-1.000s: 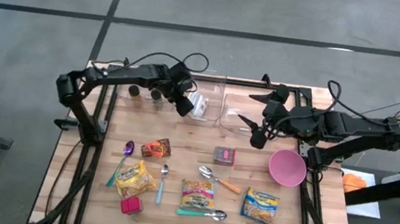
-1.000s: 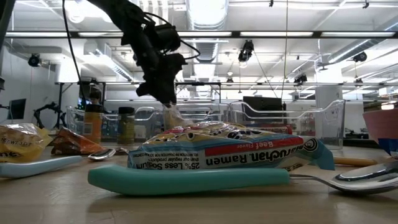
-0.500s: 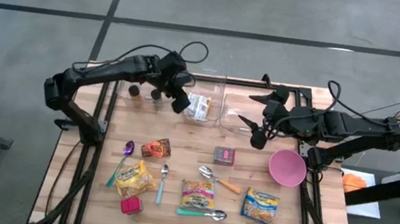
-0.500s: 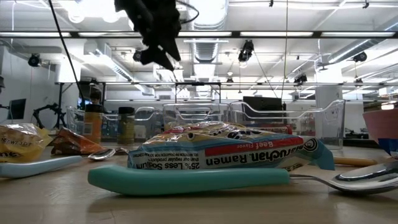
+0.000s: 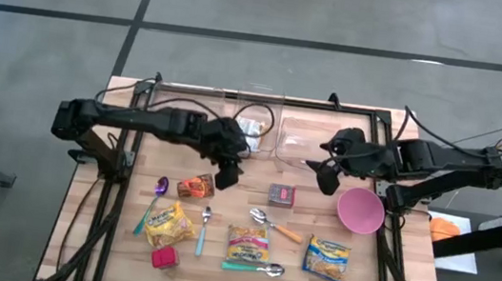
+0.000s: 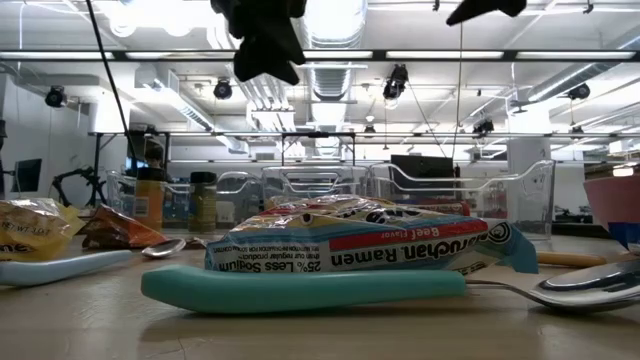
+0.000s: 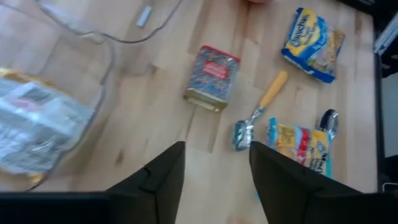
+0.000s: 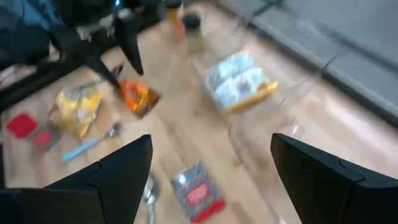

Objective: Pick & Place Food Item
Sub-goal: Put the blue noodle pack into the middle transparent bin

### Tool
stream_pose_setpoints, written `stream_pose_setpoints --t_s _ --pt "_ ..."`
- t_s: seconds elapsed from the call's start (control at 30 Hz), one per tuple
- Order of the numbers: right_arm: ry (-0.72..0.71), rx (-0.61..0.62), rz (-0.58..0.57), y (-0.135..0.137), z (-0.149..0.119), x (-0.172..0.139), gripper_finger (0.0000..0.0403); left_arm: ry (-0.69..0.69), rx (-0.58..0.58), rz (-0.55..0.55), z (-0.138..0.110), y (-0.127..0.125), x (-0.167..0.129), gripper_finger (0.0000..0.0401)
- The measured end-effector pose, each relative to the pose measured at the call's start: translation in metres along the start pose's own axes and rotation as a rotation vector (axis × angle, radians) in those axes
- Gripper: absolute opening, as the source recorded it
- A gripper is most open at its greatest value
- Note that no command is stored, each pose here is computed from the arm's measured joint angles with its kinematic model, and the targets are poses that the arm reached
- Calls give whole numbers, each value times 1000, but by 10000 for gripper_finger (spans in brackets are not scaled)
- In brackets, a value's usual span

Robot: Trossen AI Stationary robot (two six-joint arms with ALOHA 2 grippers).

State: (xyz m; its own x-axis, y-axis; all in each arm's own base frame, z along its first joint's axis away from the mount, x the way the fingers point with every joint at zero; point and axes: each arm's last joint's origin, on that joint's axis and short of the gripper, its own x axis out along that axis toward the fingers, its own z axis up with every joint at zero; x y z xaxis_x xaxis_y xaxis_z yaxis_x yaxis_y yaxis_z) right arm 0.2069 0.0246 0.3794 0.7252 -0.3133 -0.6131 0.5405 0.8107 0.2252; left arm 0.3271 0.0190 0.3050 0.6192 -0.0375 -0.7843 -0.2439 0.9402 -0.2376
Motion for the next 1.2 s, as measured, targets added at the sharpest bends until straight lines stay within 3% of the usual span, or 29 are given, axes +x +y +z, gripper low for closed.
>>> stream_pose_setpoints --t_s 0.27,0.5,0.83,1.0,1.2 --pt "260 -65 65 10 -19 14 324 33 -53 -9 -14 3 15 117" --pt "546 -196 51 23 -48 26 324 84 -58 -15 -25 7 24 105" --pt "614 -466 209 44 -83 26 324 34 -51 -64 -21 2 22 105" --pt "585 -568 325 45 -109 44 324 -44 -28 -117 -15 -8 22 105" --pt "645 -701 445 37 -141 66 324 -40 -33 -124 -17 -10 23 105"
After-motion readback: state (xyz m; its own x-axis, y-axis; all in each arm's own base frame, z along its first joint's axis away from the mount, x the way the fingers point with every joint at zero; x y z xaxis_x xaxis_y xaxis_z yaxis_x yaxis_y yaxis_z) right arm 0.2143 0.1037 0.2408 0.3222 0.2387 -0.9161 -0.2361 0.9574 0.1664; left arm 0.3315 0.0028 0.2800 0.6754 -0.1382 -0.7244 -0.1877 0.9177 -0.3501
